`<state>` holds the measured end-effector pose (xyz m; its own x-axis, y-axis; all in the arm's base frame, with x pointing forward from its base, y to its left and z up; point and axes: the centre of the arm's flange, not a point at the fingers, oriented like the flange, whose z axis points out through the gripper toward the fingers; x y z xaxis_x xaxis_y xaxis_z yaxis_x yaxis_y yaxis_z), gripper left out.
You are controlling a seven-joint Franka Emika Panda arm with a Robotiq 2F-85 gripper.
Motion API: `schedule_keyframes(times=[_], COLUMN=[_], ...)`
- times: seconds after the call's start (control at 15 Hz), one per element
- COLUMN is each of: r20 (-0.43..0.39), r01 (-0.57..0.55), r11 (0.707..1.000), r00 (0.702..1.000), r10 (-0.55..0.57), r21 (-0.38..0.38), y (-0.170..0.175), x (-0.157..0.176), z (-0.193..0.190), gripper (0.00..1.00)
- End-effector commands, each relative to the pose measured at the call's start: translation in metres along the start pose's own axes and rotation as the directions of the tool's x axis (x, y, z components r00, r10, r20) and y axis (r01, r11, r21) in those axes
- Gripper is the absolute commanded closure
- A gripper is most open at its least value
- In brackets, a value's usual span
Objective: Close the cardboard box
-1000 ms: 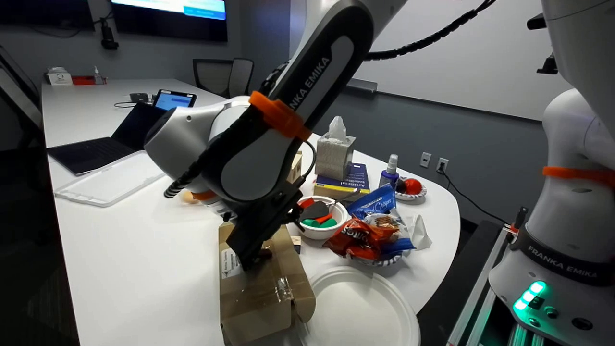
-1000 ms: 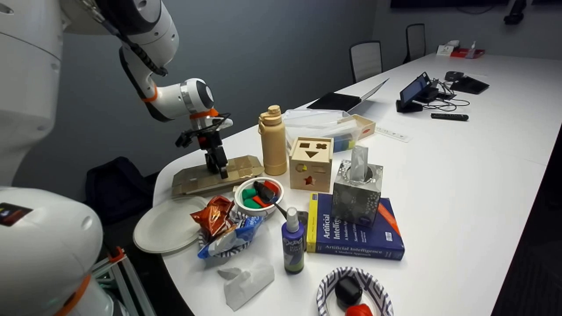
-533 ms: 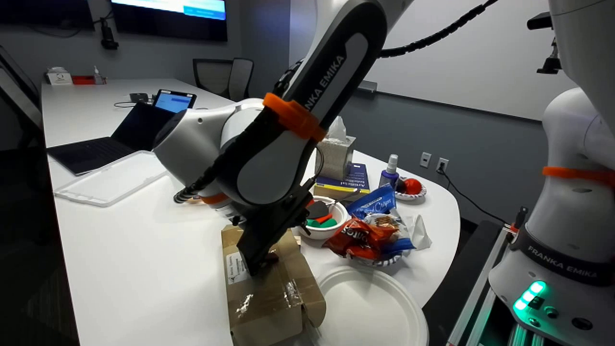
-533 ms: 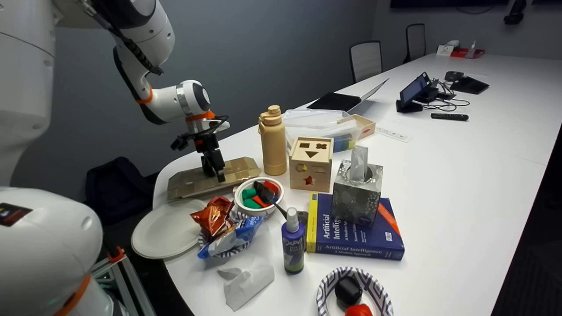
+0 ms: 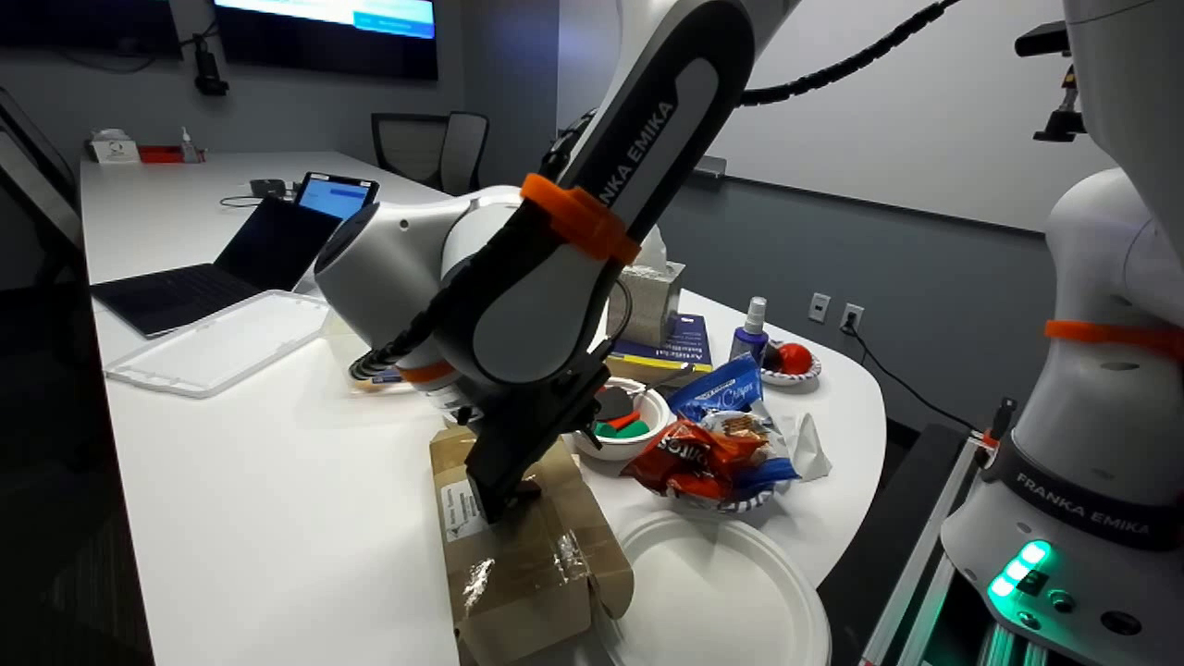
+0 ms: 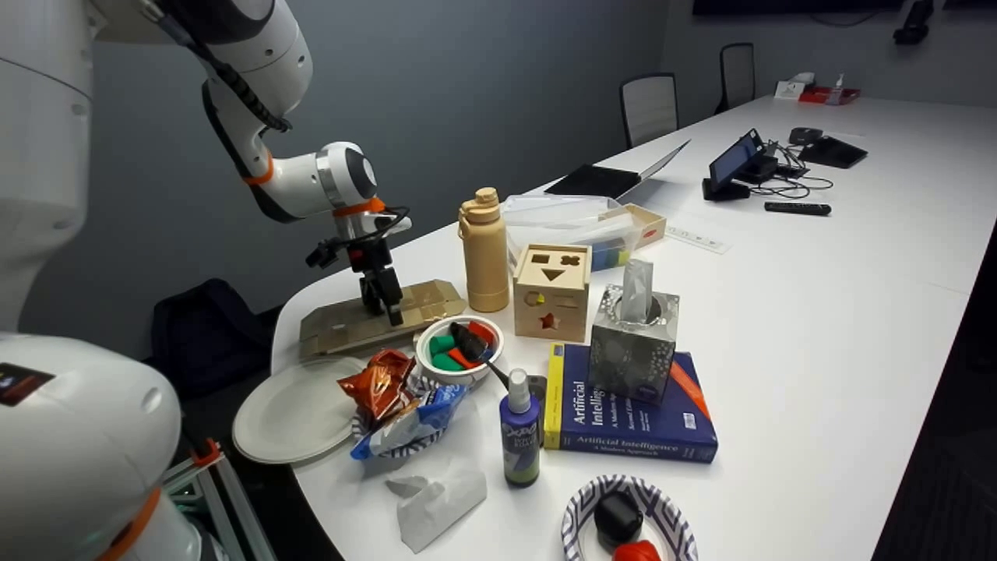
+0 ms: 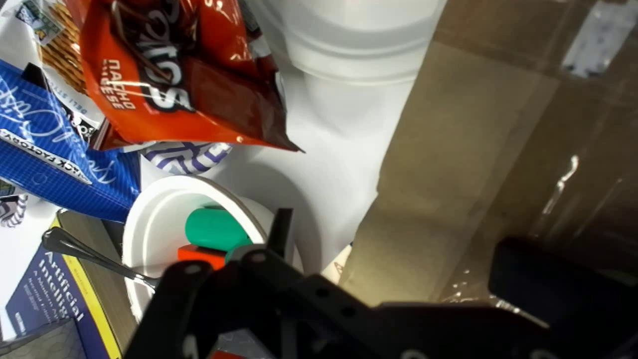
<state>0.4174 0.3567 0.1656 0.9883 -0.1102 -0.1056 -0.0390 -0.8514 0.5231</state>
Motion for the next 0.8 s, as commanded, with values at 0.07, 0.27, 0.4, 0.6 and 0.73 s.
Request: schedule_keyframes(times=[0.07,0.27,0.4,0.6,0.73], r20=[0.014,0.017,0.018,0.023,0.028], r01=[-0.051,-0.073,-0.088,-0.111,-0.125], r11=[0.999,0.997,0.995,0.991,0.987], r00=[0.999,0.997,0.996,0.994,0.992], r10=[0.051,0.073,0.088,0.11,0.123], r21=[0.008,0.031,0.05,0.076,0.096], y=[0.03,0.047,0.058,0.072,0.081], x=[0.012,0.017,0.019,0.021,0.023], z=[-0.016,-0.039,-0.057,-0.078,-0.09], gripper=[0.0,0.0,0.0,0.0,0.0])
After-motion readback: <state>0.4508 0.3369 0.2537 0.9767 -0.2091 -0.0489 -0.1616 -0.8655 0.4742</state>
